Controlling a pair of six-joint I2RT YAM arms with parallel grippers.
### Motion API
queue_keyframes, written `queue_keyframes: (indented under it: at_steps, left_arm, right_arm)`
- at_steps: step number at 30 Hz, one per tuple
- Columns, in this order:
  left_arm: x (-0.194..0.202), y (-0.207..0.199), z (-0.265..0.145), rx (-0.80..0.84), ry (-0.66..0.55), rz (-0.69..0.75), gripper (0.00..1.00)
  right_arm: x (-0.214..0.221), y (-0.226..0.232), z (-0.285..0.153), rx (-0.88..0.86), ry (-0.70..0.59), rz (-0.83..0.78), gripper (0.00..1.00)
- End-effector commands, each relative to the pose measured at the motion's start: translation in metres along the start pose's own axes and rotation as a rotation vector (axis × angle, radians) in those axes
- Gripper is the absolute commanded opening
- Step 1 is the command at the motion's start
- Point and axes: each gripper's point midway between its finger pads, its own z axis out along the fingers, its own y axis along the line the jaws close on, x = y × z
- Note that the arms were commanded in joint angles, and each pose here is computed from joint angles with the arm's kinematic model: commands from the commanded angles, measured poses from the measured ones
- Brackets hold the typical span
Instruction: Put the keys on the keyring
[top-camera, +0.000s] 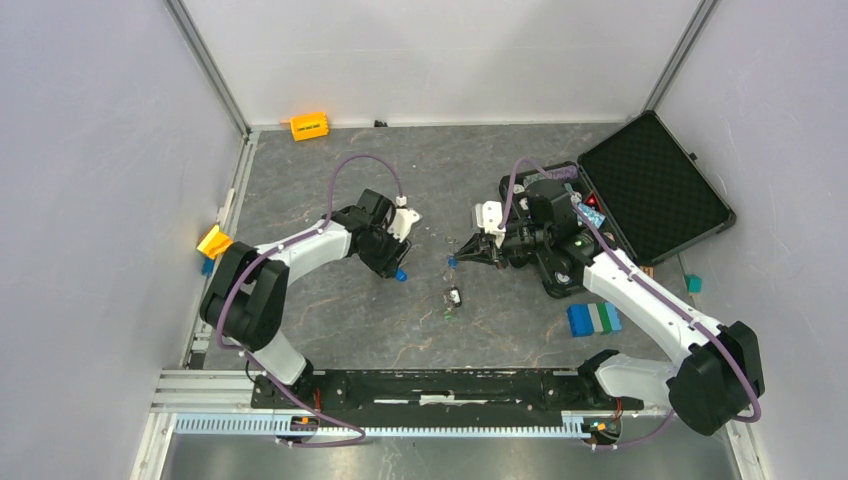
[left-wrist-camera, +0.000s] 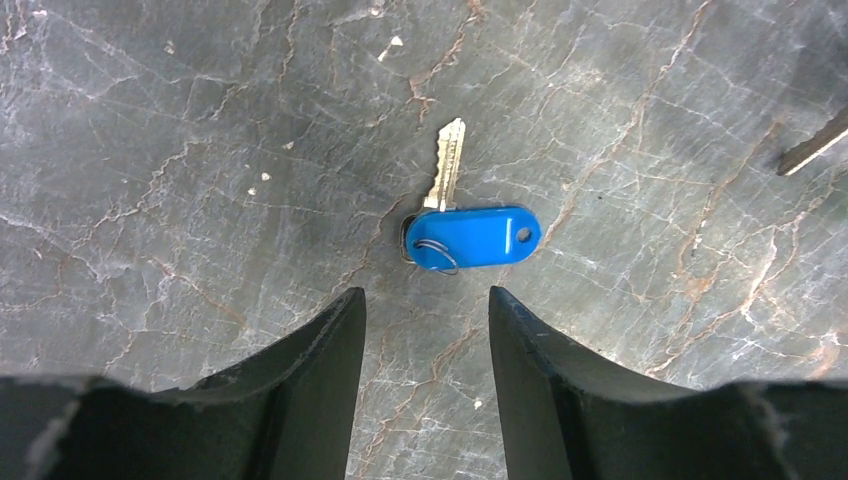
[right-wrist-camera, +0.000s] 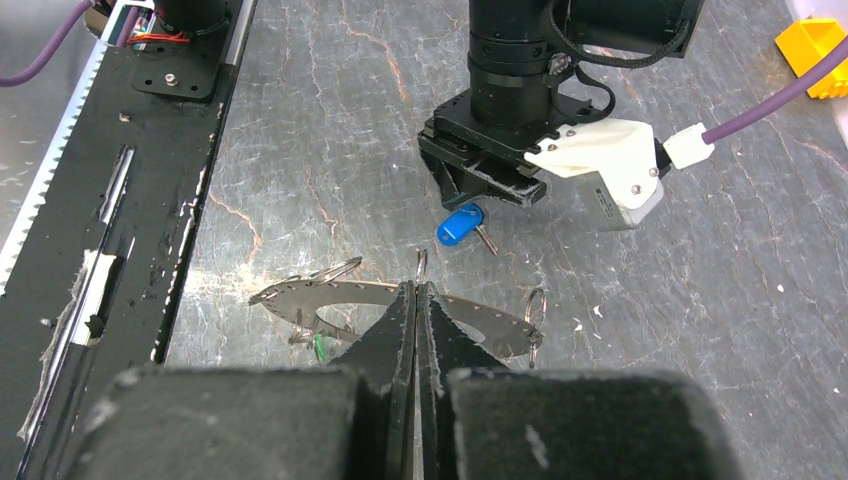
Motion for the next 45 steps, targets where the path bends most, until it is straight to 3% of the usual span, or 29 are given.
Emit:
queue_keyframes:
  at_steps: [1,6,18,38,45]
  left_arm:
    - [-0.023,-0.007,-0.006,0.048,-0.066,0.008,0.56]
    - [-0.027,-0.004,-0.005,0.023,-0.083,0.011,0.58]
    - [-0.028,0.004,0.009,-0.039,-0.062,0.018,0.48]
    - [-0.025,0.009,0.012,-0.064,-0.062,0.043,0.2]
    - [-0.025,0.007,0.017,-0.045,-0.064,0.046,0.16]
  right_arm:
    - [-0.008,-0.004,0.0,0.001,-0.029,-0.048,0.0]
    - [-0.008,-0.003,0.0,-0.002,-0.029,-0.049,0.0]
    - [-0.007,-0.003,0.0,-0.004,-0.029,-0.045,0.0]
    - [-0.006,-0.003,0.001,-0.007,-0.028,-0.04,0.0]
    - [-0.004,-0.002,0.001,-0.008,-0.026,-0.036,0.0]
